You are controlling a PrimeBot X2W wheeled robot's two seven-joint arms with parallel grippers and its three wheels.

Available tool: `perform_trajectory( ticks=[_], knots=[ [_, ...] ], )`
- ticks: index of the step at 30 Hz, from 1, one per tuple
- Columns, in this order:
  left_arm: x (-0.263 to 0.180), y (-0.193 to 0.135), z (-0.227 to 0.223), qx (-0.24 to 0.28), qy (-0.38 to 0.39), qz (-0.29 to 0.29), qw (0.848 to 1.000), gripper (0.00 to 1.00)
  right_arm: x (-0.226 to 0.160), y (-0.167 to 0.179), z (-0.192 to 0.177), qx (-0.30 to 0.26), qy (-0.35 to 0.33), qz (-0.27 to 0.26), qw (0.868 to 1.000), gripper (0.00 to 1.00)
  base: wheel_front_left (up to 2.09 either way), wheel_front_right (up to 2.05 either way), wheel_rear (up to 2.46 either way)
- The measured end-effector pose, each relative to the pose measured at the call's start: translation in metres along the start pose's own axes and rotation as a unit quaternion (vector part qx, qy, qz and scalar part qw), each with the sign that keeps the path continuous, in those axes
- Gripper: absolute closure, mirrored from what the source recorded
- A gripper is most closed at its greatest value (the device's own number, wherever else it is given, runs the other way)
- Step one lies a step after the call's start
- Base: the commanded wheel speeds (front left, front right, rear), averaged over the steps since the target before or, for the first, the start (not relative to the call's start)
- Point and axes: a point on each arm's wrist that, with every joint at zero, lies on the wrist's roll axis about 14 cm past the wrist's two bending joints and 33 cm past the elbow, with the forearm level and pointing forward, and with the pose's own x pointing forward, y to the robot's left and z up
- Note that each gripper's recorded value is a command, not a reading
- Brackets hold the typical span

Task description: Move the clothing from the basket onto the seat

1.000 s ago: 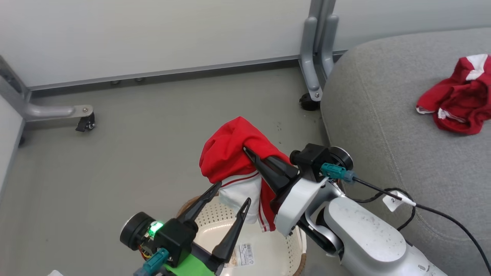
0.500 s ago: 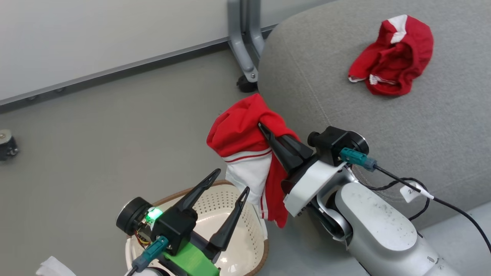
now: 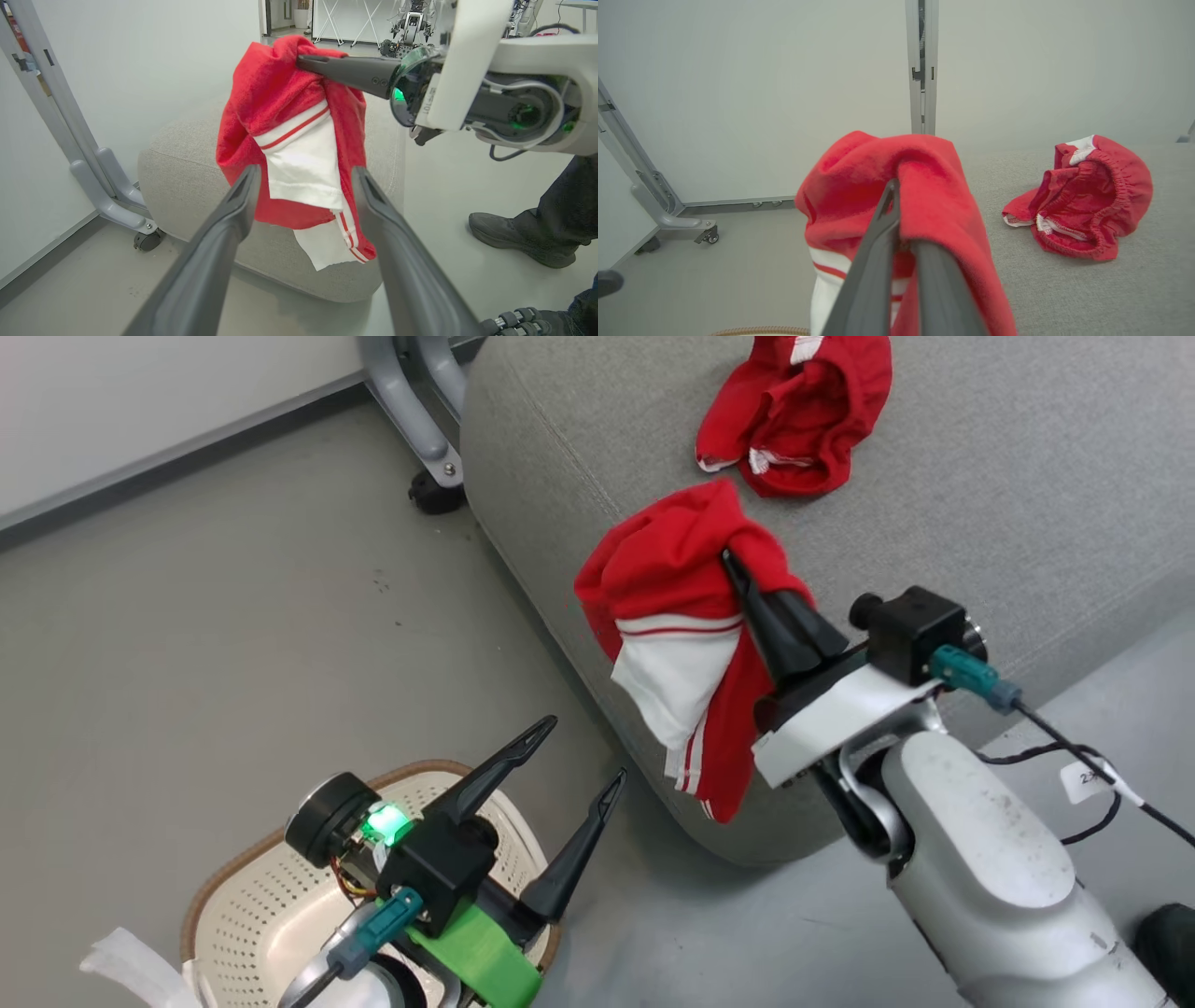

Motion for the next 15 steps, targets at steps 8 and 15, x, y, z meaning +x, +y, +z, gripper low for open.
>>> perform_trajectory(
  ticks=[8,15],
  knots=[
    [0.017,0.006,-0.004,-0.014,-0.013,-0.033,0.999,0.00,0.016,-0.074,0.032,-0.067,-0.029,-0.078,0.994,1.00,0.00,0.00,0.00],
    [0.022,0.020,-0.003,-0.010,-0.028,-0.040,0.999,0.00,0.048,-0.124,0.071,-0.121,-0.069,-0.121,0.983,1.00,0.00,0.00,0.00]
  ],
)
